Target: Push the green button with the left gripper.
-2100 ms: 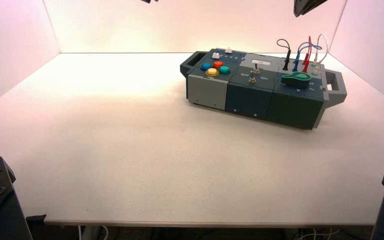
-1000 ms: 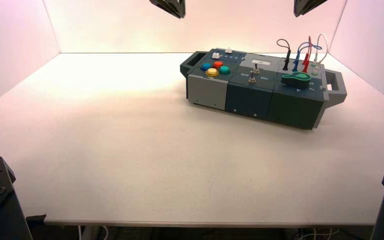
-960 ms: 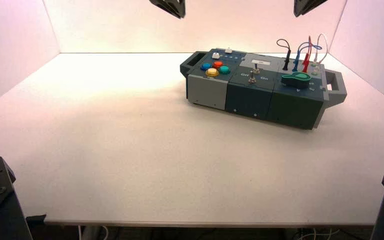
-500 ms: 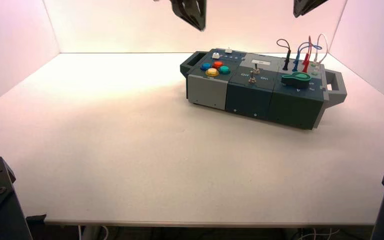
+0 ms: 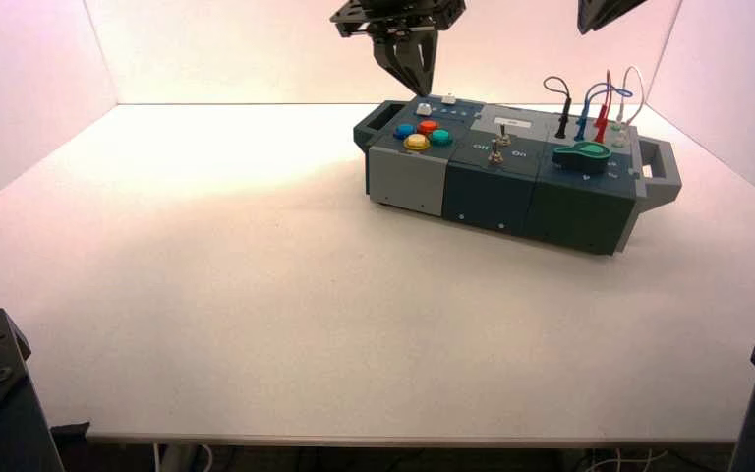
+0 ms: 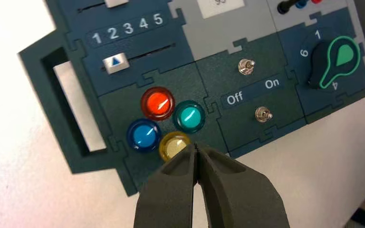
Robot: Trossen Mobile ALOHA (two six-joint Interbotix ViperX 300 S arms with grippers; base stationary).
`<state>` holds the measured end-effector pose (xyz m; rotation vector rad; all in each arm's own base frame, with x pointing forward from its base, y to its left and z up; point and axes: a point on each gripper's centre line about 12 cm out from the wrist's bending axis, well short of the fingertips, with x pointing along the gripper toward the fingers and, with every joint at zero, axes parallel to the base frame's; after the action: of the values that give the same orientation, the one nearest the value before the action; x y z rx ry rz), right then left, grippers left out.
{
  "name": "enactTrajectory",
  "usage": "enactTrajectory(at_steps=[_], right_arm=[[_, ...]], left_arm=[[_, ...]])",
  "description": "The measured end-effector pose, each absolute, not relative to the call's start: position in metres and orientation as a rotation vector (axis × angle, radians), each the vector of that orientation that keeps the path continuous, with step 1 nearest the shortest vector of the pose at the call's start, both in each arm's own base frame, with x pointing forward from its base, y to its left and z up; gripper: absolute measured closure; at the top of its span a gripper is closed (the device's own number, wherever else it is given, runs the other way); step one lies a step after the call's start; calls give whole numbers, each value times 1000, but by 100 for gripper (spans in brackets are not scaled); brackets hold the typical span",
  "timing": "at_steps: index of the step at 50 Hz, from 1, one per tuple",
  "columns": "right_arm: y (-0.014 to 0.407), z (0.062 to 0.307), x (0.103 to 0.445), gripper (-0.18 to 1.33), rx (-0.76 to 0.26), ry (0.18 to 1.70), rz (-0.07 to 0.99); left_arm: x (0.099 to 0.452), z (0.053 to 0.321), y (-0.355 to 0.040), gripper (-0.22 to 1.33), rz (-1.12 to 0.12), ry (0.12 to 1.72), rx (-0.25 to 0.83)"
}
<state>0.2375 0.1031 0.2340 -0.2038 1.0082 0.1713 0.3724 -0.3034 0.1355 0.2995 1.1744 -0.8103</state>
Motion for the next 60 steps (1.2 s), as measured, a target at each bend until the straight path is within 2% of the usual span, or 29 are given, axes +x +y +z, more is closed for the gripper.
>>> enactTrajectory(at_steps=[29,44,60], right_arm=[[99,243,236,91,-176,980,162],[98,248,234,91,-165,963,165],[97,249,233,91,-162,964,164]], left_arm=[[381,112,-338,127,-867,1246,321],[381,108,-338,127,-852,1264,304],[385,88,-335,127,-833,1305,294]])
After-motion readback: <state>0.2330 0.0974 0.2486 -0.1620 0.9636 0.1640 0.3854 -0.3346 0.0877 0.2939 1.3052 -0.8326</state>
